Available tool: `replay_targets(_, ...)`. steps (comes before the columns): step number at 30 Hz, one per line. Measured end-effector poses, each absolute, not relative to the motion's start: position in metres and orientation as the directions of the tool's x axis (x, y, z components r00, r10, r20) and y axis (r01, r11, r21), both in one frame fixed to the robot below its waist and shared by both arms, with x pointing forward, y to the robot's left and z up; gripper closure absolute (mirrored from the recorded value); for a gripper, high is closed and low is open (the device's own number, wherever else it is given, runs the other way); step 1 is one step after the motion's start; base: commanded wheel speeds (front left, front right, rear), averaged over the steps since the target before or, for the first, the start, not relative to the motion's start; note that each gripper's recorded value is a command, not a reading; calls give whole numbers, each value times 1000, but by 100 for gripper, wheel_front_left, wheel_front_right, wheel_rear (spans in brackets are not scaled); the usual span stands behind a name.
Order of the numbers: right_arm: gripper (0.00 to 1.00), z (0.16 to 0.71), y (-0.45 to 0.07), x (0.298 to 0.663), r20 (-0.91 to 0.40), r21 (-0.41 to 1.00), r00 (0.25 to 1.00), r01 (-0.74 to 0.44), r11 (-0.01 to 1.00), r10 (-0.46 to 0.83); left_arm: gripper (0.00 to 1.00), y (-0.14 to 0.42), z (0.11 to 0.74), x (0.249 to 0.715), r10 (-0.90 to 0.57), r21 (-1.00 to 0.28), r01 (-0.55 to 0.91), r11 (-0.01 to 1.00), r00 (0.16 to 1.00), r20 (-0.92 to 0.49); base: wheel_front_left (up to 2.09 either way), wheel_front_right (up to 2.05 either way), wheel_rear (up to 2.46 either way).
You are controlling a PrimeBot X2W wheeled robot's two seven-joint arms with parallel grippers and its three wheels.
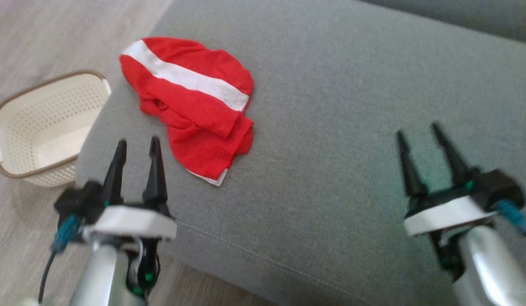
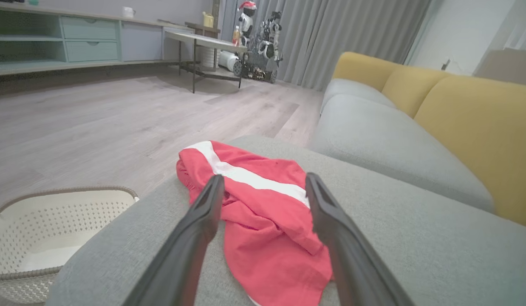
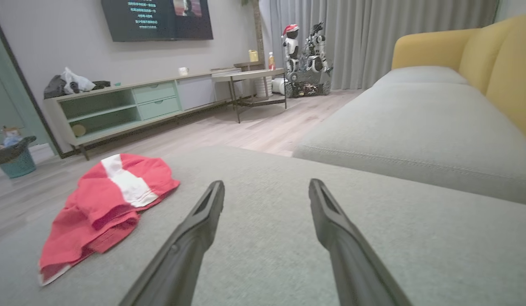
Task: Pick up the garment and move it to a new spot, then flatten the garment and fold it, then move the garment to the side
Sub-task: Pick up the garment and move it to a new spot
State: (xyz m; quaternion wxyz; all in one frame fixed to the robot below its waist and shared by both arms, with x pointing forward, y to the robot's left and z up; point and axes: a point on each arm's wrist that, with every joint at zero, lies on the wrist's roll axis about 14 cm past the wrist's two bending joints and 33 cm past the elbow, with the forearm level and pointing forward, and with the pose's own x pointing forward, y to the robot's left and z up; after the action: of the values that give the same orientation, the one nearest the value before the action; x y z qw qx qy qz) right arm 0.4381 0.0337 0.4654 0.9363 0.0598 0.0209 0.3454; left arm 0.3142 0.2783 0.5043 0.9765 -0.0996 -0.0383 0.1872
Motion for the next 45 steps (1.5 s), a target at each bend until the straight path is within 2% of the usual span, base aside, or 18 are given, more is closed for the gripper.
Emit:
replay_targets(8,0,472,-8,484,26,97,832,-555,827,555,0,277,464,374,278,-88,-286,954,956,-94,0,0,0)
replay_targets(18,0,445,-35,499,-39,92,858,-508,857,512,0,285,432,441,215,-3,-221,975,951,-224,0,0,0)
replay_targets(23,0,437,-41,506,-49,99,866,-492,865,498,0,281,409,458,179,28,-180,983,935,-307,0,0,0)
replay_targets(26,0,433,-47,509,-58,98,872,-479,872,486,0,275,385,465,143,52,-133,990,902,-408,0,0,0)
replay_targets(32,0,428,-57,509,-73,95,882,-458,884,465,0,271,359,465,125,73,-102,992,846,-518,0,0,0)
replay_targets(33,0,427,-59,509,-74,95,884,-455,885,462,53,271,358,466,123,74,-98,992,840,-529,0,0,0)
replay_targets(34,0,428,-59,509,-72,94,885,-453,886,460,100,270,357,467,115,72,-91,993,837,-534,0,0,0)
replay_targets(45,0,446,-67,503,-32,85,901,-429,899,433,100,257,368,468,73,65,-46,997,856,-512,0,0,0)
